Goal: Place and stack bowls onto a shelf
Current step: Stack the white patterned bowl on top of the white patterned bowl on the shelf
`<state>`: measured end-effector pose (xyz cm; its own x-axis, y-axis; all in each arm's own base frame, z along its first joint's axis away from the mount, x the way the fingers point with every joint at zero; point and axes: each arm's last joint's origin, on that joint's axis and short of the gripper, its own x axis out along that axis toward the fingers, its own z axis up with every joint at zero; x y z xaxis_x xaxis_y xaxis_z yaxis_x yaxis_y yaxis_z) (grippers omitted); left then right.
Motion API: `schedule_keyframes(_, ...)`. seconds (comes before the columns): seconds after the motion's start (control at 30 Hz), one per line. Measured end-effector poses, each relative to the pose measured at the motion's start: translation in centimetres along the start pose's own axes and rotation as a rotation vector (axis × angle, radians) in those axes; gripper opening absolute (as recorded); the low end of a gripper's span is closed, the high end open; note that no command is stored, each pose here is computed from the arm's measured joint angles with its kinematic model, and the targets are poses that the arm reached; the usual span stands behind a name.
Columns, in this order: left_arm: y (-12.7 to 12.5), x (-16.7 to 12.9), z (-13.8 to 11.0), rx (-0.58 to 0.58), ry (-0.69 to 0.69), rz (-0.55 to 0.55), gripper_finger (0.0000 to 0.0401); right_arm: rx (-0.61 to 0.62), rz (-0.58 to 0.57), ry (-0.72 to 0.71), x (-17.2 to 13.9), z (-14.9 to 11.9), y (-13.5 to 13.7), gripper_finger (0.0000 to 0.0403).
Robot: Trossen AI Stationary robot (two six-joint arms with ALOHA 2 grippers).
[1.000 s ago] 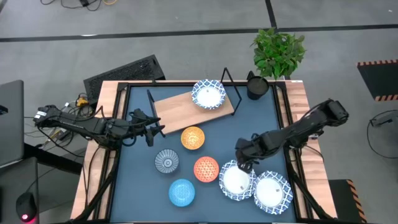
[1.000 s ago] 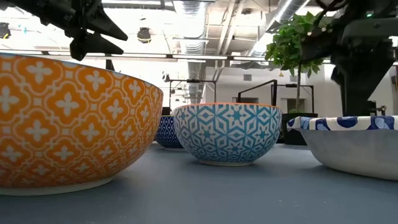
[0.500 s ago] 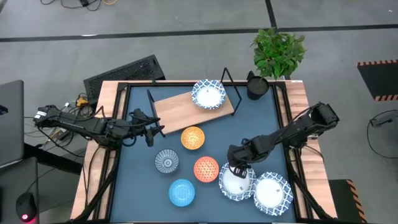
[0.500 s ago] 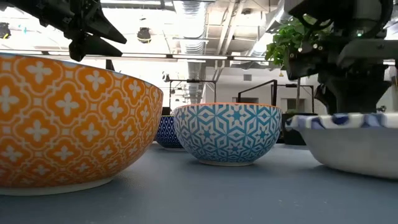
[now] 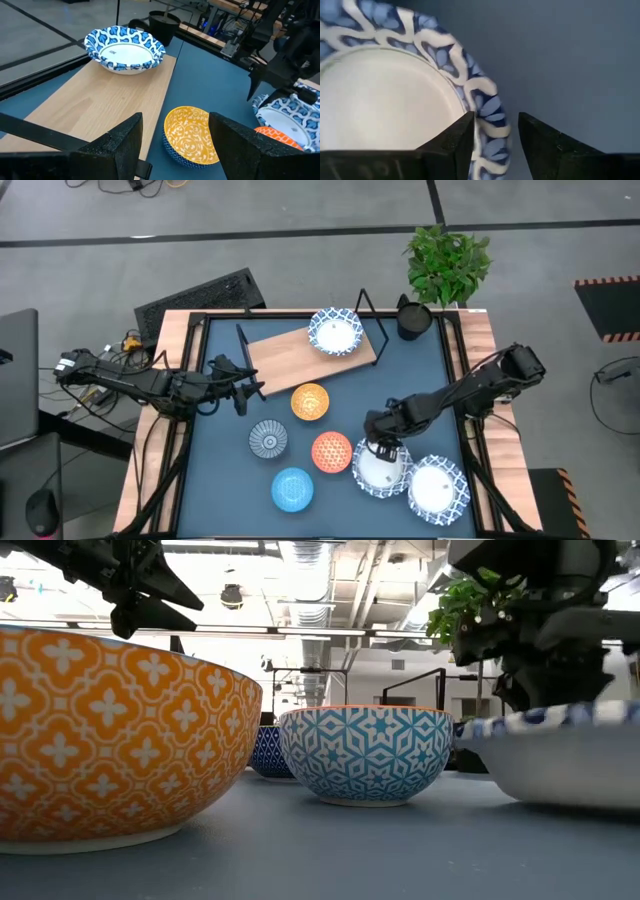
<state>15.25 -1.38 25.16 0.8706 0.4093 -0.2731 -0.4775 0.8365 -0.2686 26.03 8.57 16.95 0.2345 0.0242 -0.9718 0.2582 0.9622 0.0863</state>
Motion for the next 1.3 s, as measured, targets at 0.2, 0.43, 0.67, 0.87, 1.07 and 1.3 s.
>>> schedule_keyframes(0.2,0.0,0.0,0.0,0.0,0.0,0.0,0.0213,0.001,-0.01,0.016,0.5,0.1,-0.1,0.0127)
schedule_keyframes(0.43,0.0,0.0,-0.1,-0.006,0.006,0.006,0.0213,0.041,-0.02,0.005,-0.1,0.3,-0.8,0.002)
schedule_keyframes(0.67,0.1,0.0,-0.1,-0.011,0.009,0.009,0.0213,0.072,-0.036,-0.019,-2.7,1.0,-1.8,0.0022)
schedule_keyframes(0.87,0.1,0.0,-0.1,-0.009,0.01,0.01,0.0213,0.099,-0.036,-0.104,-7.2,1.7,-3.2,0.0021)
schedule_keyframes(1.07,0.1,0.0,-0.1,-0.007,0.01,0.01,0.0213,0.139,-0.051,-0.302,-12.1,2.8,-5.4,0.0021)
schedule_keyframes(1.3,0.1,0.0,-0.1,-0.006,0.01,0.009,0.0213,0.316,-0.124,-0.645,-18.5,6.0,-9.2,0.0021)
